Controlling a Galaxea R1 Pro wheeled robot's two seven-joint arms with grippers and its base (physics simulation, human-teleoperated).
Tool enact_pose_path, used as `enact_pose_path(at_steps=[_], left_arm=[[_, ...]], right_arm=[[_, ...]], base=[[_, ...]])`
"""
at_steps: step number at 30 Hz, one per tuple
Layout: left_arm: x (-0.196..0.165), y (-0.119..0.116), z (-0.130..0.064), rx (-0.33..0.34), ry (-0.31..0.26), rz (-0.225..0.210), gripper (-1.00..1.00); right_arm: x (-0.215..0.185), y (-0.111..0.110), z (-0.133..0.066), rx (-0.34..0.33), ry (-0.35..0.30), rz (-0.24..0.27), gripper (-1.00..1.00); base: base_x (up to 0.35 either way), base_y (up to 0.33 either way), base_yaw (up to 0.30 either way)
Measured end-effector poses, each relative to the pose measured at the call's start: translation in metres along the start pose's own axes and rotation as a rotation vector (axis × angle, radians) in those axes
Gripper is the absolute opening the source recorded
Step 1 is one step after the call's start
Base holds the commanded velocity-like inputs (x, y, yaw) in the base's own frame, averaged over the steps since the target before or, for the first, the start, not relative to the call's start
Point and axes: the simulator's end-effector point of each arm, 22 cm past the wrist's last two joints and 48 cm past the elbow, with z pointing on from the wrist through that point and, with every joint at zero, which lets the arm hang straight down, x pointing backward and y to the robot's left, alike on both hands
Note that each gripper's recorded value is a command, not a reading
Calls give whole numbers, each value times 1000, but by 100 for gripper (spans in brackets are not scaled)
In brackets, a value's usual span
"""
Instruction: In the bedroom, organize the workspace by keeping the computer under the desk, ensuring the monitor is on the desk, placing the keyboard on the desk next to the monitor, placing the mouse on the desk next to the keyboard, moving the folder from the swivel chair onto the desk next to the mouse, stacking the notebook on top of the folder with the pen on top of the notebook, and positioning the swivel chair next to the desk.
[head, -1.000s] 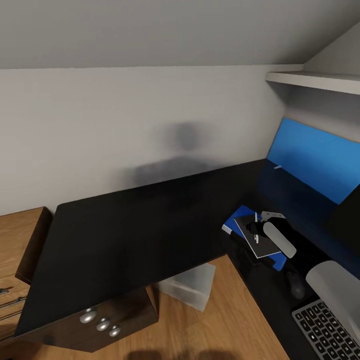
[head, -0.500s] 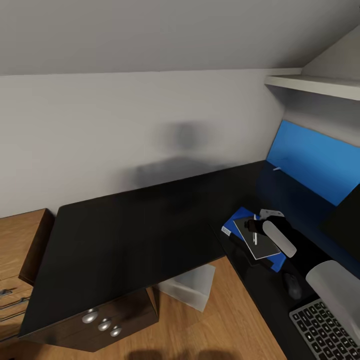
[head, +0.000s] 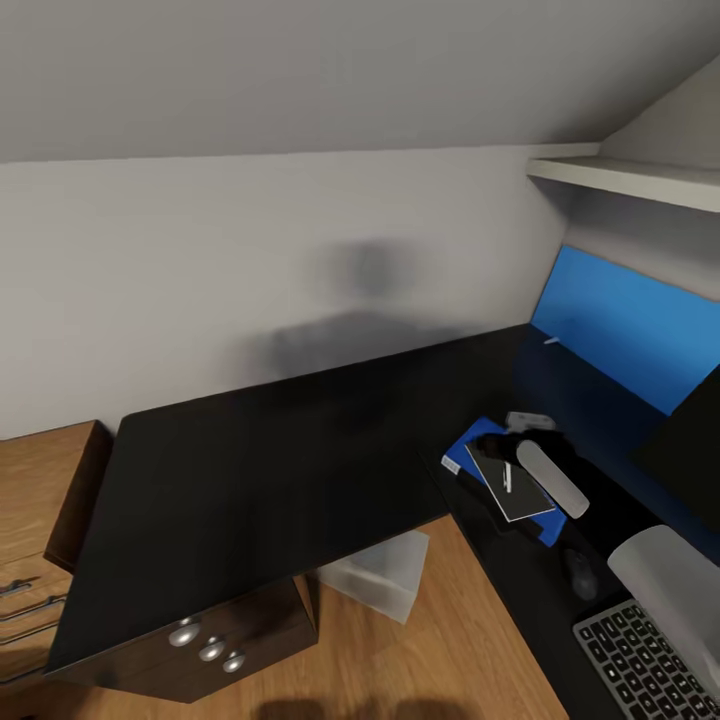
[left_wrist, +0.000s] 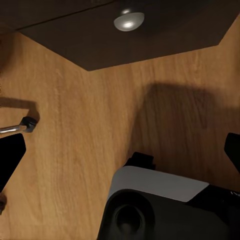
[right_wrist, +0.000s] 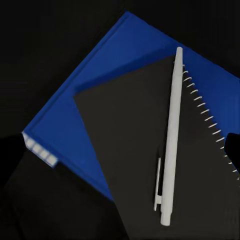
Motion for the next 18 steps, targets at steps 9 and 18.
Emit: enact_pose_path(at_steps=[9,18], left_arm=[[-2,4,-9,-2,0,0,100],[-4,8,-18,-3,0,0,100]], right_arm=[[3,63,-20,-106,-5,-3,100],[-6,77,-36,-136,-20,-3,100]], base=[[-163,0,0],[-327,0,0]])
